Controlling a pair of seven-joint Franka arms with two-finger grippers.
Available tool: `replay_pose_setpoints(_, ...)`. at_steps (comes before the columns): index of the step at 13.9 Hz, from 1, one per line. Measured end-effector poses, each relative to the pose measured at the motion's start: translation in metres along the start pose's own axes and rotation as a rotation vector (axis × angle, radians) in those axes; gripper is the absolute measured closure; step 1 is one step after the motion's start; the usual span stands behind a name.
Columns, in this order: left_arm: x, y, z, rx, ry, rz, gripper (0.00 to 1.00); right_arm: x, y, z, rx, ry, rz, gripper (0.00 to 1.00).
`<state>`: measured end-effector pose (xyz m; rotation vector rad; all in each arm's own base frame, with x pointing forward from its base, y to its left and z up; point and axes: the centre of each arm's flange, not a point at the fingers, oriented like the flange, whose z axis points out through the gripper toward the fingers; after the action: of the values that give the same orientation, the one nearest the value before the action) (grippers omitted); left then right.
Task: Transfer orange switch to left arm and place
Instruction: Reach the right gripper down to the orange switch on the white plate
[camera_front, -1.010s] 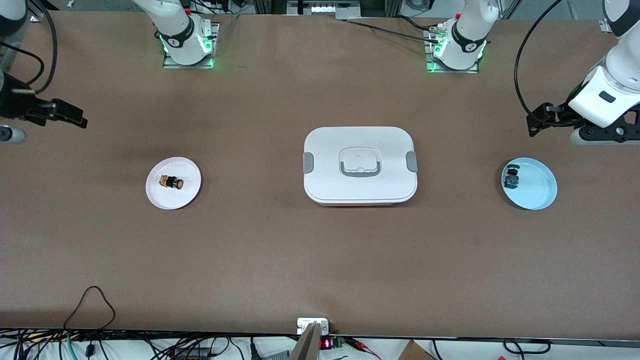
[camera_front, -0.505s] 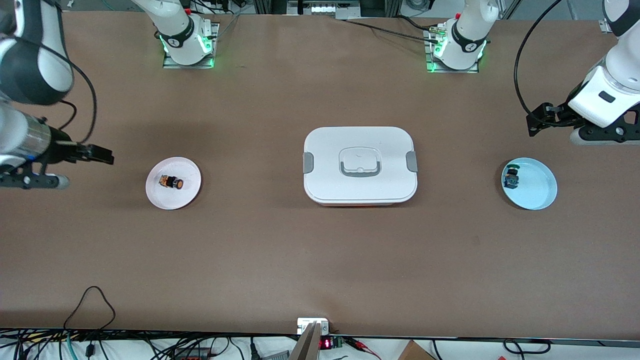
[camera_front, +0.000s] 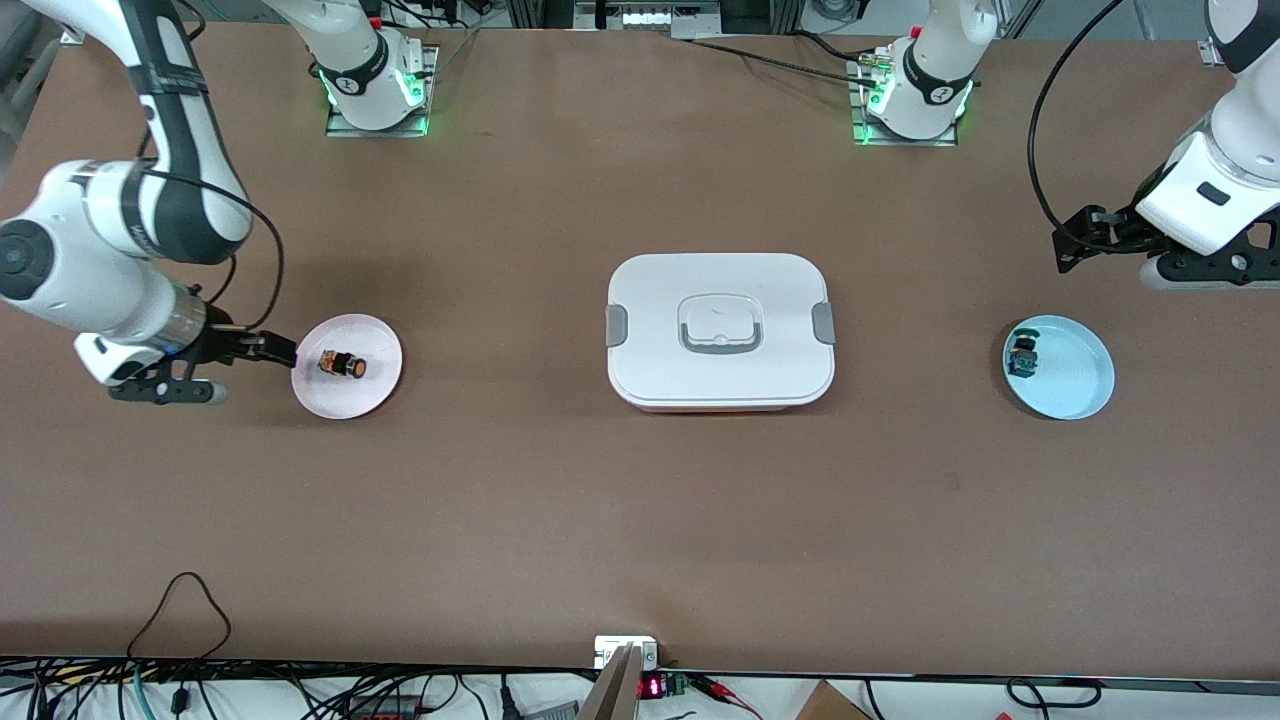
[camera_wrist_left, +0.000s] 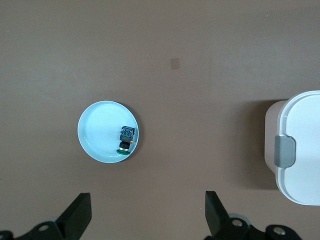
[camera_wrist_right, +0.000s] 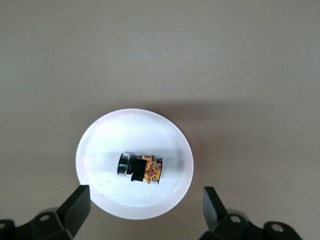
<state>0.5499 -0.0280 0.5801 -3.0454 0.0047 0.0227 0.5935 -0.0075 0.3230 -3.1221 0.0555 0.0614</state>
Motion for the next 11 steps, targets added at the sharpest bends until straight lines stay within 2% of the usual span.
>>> replay_pose_setpoints(4, 0.000, 0.000, 0.000, 0.000, 0.000, 0.000, 0.00, -0.018, -0.020, 0.039, 0.001, -0.045, -0.028, 0.00)
replay_pose_setpoints(6, 0.000, 0.001, 0.000, 0.000, 0.000, 0.001, 0.00, -0.019, -0.020, 0.058, 0.022, -0.067, -0.004, 0.00)
replay_pose_setpoints(11, -0.001, 0.001, 0.001, 0.001, -0.010, 0.001, 0.00, -0.017, -0.018, 0.092, 0.034, -0.076, 0.022, 0.00)
